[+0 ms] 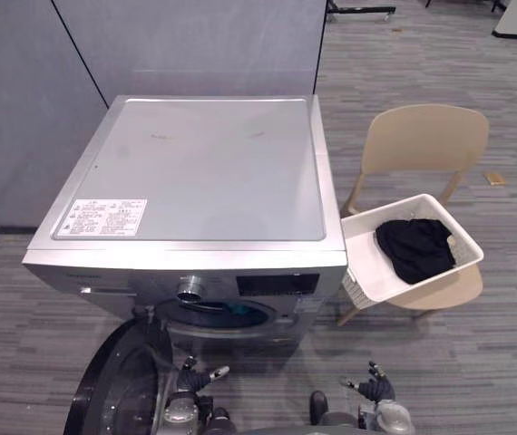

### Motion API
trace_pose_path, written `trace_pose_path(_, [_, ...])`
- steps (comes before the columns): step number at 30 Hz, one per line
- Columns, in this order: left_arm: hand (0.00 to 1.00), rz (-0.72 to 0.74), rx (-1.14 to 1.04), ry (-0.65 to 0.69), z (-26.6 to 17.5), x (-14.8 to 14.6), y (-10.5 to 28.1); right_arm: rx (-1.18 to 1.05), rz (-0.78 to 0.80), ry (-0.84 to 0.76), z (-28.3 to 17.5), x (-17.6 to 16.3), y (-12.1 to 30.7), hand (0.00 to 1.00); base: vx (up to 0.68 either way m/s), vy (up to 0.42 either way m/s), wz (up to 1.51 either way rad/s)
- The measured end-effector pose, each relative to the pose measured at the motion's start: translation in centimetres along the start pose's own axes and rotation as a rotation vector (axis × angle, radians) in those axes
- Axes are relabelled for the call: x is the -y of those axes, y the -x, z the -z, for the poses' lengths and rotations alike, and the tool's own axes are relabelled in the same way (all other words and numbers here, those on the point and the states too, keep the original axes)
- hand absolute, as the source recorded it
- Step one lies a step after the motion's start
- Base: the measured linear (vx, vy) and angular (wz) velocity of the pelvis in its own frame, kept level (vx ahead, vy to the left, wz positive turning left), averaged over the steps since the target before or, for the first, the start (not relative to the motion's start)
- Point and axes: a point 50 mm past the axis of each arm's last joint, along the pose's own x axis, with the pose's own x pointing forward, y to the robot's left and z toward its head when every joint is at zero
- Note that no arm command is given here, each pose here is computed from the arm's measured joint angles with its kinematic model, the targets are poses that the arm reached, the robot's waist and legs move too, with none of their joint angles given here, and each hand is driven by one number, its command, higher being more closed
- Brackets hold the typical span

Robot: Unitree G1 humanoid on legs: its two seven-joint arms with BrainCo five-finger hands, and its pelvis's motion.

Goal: Pick up the laundry basket with both hands and put the clothes into the washing machine.

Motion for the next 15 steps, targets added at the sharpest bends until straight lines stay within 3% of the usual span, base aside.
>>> trace_pose_path(7, [0.0, -0.024, -0.01, -0.026, 0.0, -1.2, -0.3, 0.137, -0.077, 0.038, -5.1, -2.4, -1.1, 0.0, -0.08, 0.024, -1.91])
trace_pose_path(15, [0.0, -0.008, 0.012, -0.112, -1.4, -1.3, -1.0, 0.14, -0.076, 0.075, -5.2, -2.0, -1.4, 0.0, 0.18, -0.114, -1.91])
